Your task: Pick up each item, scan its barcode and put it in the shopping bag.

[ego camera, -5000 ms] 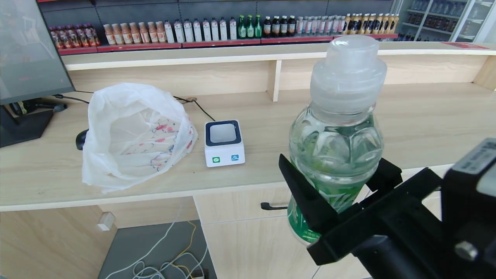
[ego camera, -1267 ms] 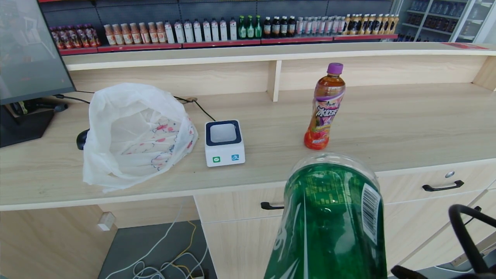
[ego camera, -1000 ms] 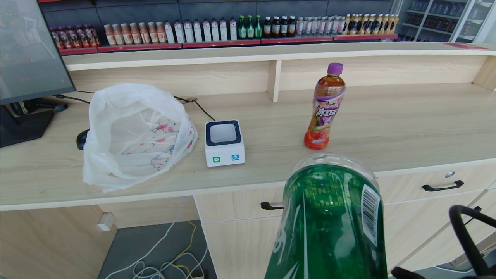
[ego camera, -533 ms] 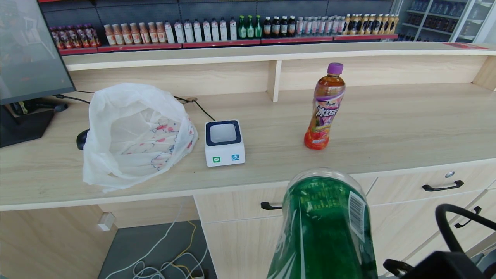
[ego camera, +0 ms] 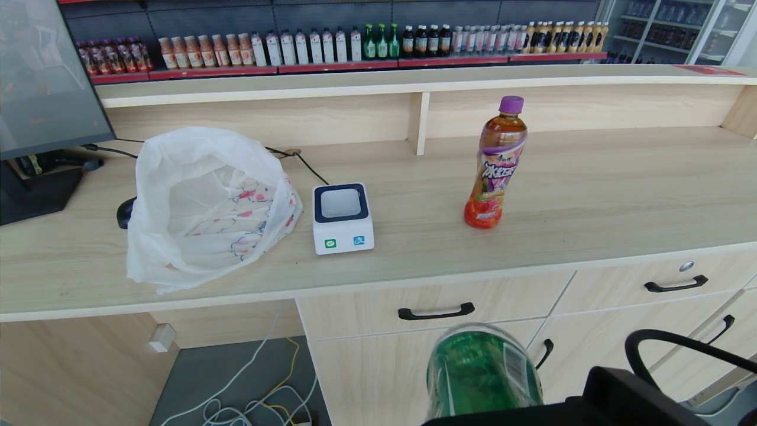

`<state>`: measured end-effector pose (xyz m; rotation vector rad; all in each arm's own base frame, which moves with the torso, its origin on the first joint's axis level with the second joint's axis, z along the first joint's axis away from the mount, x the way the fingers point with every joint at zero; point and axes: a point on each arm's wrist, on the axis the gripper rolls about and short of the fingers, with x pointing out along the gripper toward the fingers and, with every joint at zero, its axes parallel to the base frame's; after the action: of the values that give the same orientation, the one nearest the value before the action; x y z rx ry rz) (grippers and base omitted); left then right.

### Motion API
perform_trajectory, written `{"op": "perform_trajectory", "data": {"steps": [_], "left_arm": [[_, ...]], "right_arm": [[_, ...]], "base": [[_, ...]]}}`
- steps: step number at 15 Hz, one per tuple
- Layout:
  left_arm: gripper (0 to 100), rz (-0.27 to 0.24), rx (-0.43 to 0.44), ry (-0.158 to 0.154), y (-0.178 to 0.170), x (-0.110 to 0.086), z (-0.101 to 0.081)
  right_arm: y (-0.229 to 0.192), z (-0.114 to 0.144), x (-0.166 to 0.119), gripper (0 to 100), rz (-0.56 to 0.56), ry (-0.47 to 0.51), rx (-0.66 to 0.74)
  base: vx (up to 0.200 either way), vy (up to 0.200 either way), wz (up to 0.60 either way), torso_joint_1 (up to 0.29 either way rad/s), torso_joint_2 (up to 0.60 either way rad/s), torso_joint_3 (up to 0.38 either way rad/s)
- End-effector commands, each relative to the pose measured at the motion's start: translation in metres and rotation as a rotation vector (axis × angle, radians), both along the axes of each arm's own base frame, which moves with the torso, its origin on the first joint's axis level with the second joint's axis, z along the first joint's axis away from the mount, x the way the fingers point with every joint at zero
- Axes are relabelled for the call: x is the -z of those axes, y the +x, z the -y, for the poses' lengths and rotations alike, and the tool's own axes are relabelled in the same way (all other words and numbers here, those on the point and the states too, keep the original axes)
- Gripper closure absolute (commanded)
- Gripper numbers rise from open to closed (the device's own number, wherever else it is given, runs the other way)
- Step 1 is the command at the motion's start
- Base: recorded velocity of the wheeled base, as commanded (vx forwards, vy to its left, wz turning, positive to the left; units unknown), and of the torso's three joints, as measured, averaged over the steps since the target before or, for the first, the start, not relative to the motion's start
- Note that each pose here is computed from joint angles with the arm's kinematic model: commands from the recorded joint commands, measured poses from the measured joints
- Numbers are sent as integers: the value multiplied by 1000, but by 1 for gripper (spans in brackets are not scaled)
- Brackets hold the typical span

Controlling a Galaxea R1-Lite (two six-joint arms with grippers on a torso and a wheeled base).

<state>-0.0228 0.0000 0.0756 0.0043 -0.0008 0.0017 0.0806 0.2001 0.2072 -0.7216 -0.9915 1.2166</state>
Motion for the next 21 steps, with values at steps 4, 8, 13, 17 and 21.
{"op": "perform_trajectory", "data": {"steps": [4, 8, 13, 17, 21], "left_arm": [[0, 1, 0, 0, 0, 0, 0], [0, 1, 0, 0, 0, 0, 0], [0, 1, -1, 0, 0, 0, 0], [0, 1, 0, 0, 0, 0, 0], [0, 1, -1, 0, 0, 0, 0]], "right_arm": [[21, -7, 13, 100, -91, -45, 55], [31, 0, 14, 100, -321, 17, 56], [41, 6, 9, 100, -645, 245, 240], [64, 20, 10, 100, -801, 372, 349], [106, 31, 8, 100, -816, 469, 471]], "base": [[0, 0, 0, 0, 0, 0], [0, 0, 0, 0, 0, 0], [0, 0, 0, 0, 0, 0], [0, 0, 0, 0, 0, 0], [0, 0, 0, 0, 0, 0]]}}
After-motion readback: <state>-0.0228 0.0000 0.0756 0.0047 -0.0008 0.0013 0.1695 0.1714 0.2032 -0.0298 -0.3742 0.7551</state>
